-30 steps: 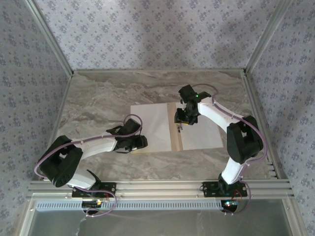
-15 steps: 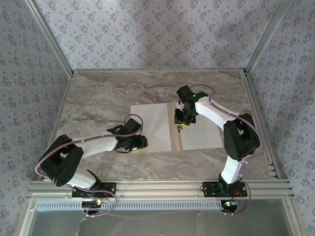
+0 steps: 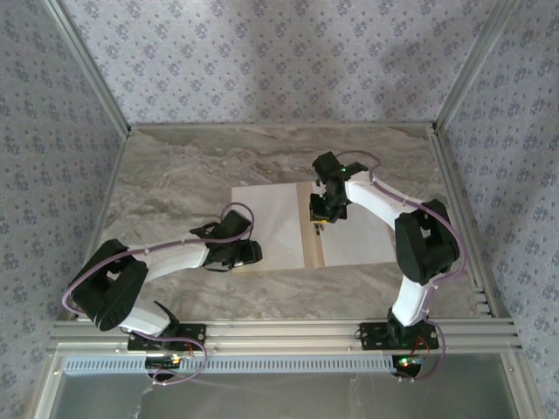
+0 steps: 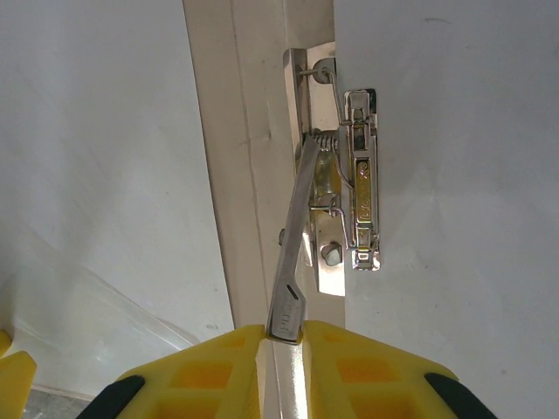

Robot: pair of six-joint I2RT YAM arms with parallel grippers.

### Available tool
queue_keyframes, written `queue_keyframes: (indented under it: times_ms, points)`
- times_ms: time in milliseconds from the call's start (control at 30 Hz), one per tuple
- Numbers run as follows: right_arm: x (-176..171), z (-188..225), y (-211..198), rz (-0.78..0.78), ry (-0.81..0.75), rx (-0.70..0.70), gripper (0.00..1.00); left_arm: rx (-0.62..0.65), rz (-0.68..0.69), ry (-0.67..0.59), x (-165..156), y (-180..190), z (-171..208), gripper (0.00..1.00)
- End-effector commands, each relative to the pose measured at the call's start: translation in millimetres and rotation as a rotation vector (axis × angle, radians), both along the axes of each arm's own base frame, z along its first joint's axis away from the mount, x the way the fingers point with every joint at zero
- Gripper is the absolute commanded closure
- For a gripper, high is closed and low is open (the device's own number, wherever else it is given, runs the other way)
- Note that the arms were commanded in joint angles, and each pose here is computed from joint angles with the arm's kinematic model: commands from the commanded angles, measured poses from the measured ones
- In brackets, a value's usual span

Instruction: Put the files into the folder

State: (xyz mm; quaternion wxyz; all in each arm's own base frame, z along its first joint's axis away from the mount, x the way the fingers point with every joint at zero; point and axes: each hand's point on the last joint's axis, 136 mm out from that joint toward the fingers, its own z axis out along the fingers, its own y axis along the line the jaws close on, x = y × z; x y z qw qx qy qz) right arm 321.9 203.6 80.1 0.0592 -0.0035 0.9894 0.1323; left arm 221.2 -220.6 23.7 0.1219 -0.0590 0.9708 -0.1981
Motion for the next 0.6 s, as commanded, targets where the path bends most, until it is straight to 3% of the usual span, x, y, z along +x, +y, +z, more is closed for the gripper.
queue_keyframes:
  times_ms: [0,300,567]
  points:
    - [0.2,2.7,1.1,0.008,0.012,-0.019,0.81,0.116,-0.011,0.084,-20.6,22.8,-23.4,0.52]
    - [-0.7,4.3,1.1,0.0,0.024,-0.02,0.81,0.115,-0.014,0.09,-21.5,22.0,-25.2,0.52]
    - [1.4,4.5,2.8,-0.006,0.031,-0.016,0.73,0.121,-0.017,0.098,-22.3,22.3,-27.3,0.52]
